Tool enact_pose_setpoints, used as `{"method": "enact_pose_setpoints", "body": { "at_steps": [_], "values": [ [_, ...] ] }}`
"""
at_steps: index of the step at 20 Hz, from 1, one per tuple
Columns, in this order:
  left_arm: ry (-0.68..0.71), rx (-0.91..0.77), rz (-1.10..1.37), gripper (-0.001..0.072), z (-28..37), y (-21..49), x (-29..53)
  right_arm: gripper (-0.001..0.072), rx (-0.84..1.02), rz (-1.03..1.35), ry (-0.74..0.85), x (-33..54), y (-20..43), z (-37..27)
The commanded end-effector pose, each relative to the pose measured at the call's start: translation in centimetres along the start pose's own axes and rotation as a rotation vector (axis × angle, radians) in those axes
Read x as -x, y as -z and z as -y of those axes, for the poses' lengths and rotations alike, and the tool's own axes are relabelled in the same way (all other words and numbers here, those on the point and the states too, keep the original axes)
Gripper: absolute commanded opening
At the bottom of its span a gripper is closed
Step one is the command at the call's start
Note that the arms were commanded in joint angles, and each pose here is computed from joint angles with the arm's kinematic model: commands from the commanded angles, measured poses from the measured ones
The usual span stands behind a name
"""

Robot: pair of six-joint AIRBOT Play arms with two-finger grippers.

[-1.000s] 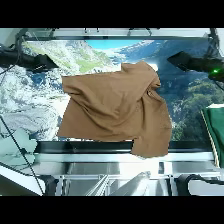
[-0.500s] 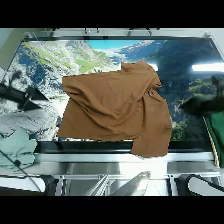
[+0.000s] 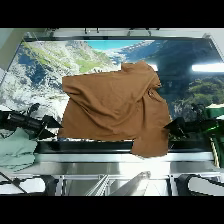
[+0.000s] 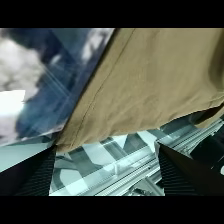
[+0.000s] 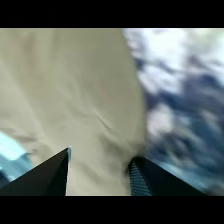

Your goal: Fold the shirts.

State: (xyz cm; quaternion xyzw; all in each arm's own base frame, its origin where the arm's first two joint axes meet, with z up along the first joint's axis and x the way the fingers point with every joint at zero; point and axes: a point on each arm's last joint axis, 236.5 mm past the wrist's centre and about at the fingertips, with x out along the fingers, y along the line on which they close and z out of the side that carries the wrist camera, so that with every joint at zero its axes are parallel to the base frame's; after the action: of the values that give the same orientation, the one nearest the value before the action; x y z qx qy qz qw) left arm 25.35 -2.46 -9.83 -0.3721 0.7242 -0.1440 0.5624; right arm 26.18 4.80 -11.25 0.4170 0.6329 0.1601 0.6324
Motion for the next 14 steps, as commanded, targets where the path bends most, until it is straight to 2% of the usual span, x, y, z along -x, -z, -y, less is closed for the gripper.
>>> {"method": "enact_pose_setpoints", "body": {
  "at_steps": [1,2,3,4,5,6,7,8,10,11,12,14],
  "values": [
    [-0.063,-0.001,0.073,0.0686,-1.5,-1.4,-1.4,0.0454,0.002,0.062,-0.106,-1.4,-1.7,-1.2],
    [-0.078,-0.013,0.087,0.0689,-1.4,-1.8,-1.7,0.0446,0.004,0.067,-0.119,-1.5,-1.9,-1.5],
    [-0.093,-0.032,0.096,0.0688,-1.2,-2.2,-2.1,0.0373,0.010,0.071,-0.126,-1.6,-2.0,-1.7],
    [-0.109,-0.056,0.097,0.0686,-0.8,-2.4,-2.6,0.0343,0.012,0.072,-0.129,-1.6,-2.0,-1.8],
    [-0.123,-0.079,0.091,0.0590,-0.4,-2.4,-3.2,0.0343,0.011,0.071,-0.129,-1.6,-2.0,-1.8],
    [-0.133,-0.100,0.084,0.0366,-0.1,-2.4,-3.6,0.0342,0.010,0.068,-0.134,-1.5,-1.9,-1.9],
    [-0.143,-0.129,0.077,0.0049,0.3,-2.3,-4.0,0.0342,0.011,0.066,-0.136,-1.5,-1.9,-1.9],
    [-0.148,-0.155,0.076,0.0023,0.6,-2.4,-4.4,0.0339,0.012,0.062,-0.140,-1.5,-1.8,-2.0],
    [-0.147,-0.161,0.069,0.0021,0.8,-2.2,-4.6,0.0120,0.025,0.044,-0.158,-1.4,-1.3,-2.5],
    [-0.140,-0.158,0.062,0.0020,0.9,-2.1,-4.5,0.0103,0.033,0.033,-0.173,-1.3,-1.0,-3.0],
    [-0.130,-0.160,0.057,0.0020,1.2,-1.9,-4.0,0.0028,0.051,0.018,-0.196,-0.8,-0.7,-3.9],
    [-0.048,-0.213,0.073,0.0020,4.1,-1.6,-1.9,0.0028,0.113,0.027,-0.278,1.3,-0.7,-7.1]
  ]
}}
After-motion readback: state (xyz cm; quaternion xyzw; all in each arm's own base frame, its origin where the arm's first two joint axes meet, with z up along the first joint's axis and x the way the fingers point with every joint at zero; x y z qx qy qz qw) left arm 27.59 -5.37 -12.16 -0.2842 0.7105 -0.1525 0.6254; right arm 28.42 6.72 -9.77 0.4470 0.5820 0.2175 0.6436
